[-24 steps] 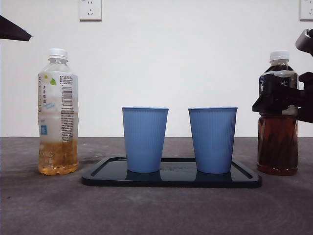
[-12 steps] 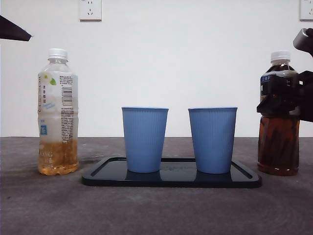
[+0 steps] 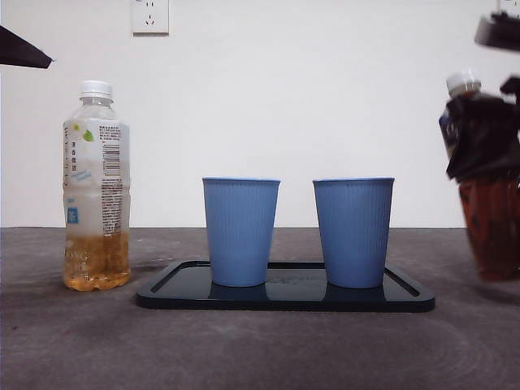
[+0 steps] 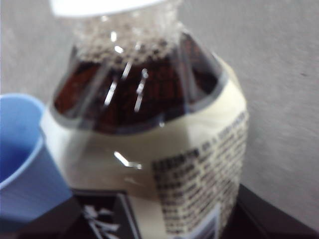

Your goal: Pour the drink into the cup

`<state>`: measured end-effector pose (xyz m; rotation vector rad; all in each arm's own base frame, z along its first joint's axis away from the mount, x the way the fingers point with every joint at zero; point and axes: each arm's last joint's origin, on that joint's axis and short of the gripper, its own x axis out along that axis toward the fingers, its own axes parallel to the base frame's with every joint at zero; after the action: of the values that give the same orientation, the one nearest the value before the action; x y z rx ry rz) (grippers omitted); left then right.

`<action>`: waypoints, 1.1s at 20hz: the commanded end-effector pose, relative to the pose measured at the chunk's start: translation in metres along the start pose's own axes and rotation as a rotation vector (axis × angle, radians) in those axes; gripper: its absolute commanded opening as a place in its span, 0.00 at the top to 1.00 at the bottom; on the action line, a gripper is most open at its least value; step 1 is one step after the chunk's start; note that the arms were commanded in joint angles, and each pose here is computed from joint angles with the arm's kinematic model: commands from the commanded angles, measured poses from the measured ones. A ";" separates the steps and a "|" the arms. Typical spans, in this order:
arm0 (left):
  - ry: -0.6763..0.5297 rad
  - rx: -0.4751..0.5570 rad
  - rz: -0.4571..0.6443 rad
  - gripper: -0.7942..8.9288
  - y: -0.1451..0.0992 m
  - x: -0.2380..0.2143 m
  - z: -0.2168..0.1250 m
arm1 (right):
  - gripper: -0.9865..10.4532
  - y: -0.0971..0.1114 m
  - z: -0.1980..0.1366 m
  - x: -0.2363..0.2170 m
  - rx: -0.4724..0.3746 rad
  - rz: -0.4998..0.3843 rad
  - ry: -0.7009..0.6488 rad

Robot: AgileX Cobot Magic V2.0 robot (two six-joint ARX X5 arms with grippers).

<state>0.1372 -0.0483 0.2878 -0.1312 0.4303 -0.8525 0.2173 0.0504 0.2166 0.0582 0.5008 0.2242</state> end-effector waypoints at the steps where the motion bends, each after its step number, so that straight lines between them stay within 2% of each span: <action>1: -0.015 0.019 -0.006 0.40 -0.001 -0.001 0.006 | 0.73 0.011 0.033 -0.020 -0.093 -0.018 0.054; 4: -0.012 0.019 0.004 0.40 -0.001 0.000 0.005 | 0.73 0.024 0.051 -0.034 -0.208 -0.032 0.199; 11: -0.010 0.016 0.005 0.40 -0.001 0.000 0.005 | 0.73 0.056 0.071 -0.030 -0.536 -0.179 0.447; 17: -0.010 0.012 0.005 0.40 -0.001 0.000 0.005 | 0.73 0.084 0.073 -0.011 -0.798 -0.289 0.550; 22: -0.008 0.010 0.005 0.40 0.000 0.000 0.005 | 0.73 0.098 0.061 0.002 -1.008 -0.382 0.625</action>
<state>0.1384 -0.0484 0.2866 -0.1323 0.4406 -0.8464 0.2261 0.1421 0.2708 -1.0791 0.9963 0.1083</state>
